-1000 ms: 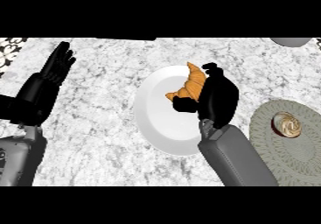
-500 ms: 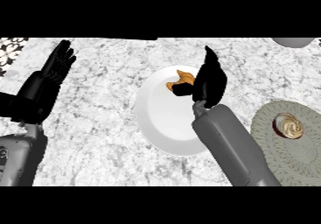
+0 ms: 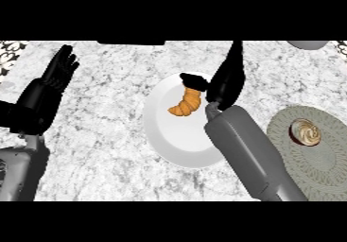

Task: Pick the croissant from the placemat and place it in the plate

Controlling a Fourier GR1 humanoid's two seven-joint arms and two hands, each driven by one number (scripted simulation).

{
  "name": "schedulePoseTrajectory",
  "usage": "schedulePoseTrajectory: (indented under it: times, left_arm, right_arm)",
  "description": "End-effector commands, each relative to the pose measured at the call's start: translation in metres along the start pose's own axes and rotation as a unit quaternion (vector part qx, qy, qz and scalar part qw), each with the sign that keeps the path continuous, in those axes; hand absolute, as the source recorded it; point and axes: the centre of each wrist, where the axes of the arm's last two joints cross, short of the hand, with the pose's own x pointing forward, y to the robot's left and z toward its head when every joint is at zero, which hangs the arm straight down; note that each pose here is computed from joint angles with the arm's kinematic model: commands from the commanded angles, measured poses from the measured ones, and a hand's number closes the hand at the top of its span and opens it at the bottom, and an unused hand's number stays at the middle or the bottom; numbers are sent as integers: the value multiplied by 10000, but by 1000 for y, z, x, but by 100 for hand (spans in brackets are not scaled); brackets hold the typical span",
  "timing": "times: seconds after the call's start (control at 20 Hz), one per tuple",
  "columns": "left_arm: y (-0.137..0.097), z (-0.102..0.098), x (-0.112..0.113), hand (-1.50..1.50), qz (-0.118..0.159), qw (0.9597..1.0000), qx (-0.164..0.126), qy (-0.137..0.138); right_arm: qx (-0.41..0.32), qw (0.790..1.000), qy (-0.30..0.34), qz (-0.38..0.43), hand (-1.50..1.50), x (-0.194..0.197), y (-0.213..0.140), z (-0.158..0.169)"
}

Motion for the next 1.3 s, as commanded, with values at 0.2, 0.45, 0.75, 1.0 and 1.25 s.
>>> schedulePoseTrajectory:
  times: [0.2,0.45,0.75,1.0,1.25]
  left_arm:
    - [-4,14,-19,0,130,9997,121,149]
    - [17,20,-6,0,-19,9996,257,140]
    - [15,16,-4,0,-82,9995,262,149]
    - [16,12,-3,0,-88,9997,167,148]
    - [4,13,9,0,-38,9997,215,120]
  right_arm:
    - [-710,9910,310,-1096,-150,-25,-24,17]
    - [-769,9878,282,-1327,-150,-59,-75,58]
    - [-640,9918,189,-1086,-150,-80,-148,98]
    - [-621,9934,33,-967,-150,-104,-185,112]
    - [-563,9938,112,-952,-150,-113,-226,132]
